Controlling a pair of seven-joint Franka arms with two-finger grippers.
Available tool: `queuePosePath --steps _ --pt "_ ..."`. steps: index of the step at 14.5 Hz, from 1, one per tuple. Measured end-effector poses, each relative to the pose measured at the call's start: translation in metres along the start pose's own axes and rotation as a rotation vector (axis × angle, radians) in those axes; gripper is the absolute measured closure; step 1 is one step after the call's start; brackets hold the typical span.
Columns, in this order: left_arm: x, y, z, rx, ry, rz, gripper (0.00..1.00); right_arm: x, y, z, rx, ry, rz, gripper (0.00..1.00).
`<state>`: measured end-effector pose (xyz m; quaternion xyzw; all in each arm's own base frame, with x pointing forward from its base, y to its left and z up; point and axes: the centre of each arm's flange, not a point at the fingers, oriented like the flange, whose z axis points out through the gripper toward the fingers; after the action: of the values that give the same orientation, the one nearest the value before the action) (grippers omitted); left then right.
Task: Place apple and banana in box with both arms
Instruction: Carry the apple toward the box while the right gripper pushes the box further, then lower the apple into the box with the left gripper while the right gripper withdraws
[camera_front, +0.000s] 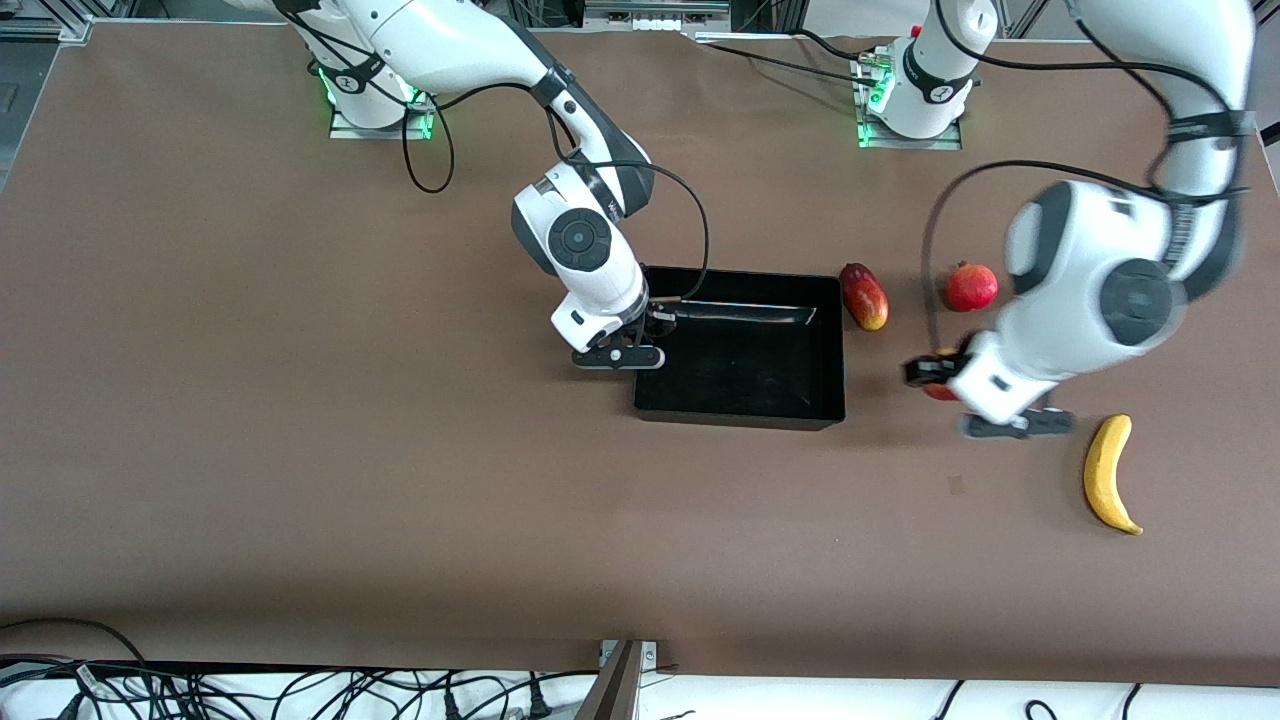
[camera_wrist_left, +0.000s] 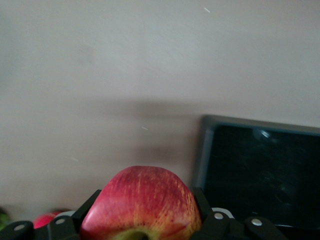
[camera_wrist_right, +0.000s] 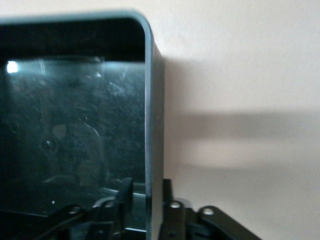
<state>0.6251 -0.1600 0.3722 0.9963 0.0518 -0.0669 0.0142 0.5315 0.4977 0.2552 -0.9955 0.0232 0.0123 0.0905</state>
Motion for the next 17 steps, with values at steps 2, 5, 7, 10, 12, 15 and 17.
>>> queuePosePath --steps 2,5,7,10,12,15,17 --pt "-0.020 0.051 0.017 0.008 -0.019 -0.015 0.25 0.010 0.002 -0.017 0.009 0.025 0.009 0.42" --pt "-0.044 0.106 0.032 -0.025 -0.034 -0.062 0.25 0.043 0.036 -0.075 -0.039 0.049 0.018 0.12" --pt "-0.058 0.137 0.040 -0.047 -0.024 -0.111 0.25 0.073 0.086 -0.140 -0.078 0.057 0.016 0.00" --pt "-0.077 0.182 0.071 -0.064 0.001 -0.159 0.25 0.104 0.177 -0.234 -0.089 0.050 0.039 0.00" --pt "-0.091 0.202 0.101 -0.061 -0.002 -0.159 0.25 0.109 0.227 -0.282 -0.078 0.026 0.036 0.00" --pt "-0.106 0.212 0.140 -0.046 0.001 -0.142 0.25 0.092 0.271 -0.338 -0.070 -0.022 0.037 0.00" --pt "-0.111 0.214 0.157 -0.023 0.015 -0.134 0.25 0.077 0.299 -0.370 -0.062 -0.052 0.023 0.00"
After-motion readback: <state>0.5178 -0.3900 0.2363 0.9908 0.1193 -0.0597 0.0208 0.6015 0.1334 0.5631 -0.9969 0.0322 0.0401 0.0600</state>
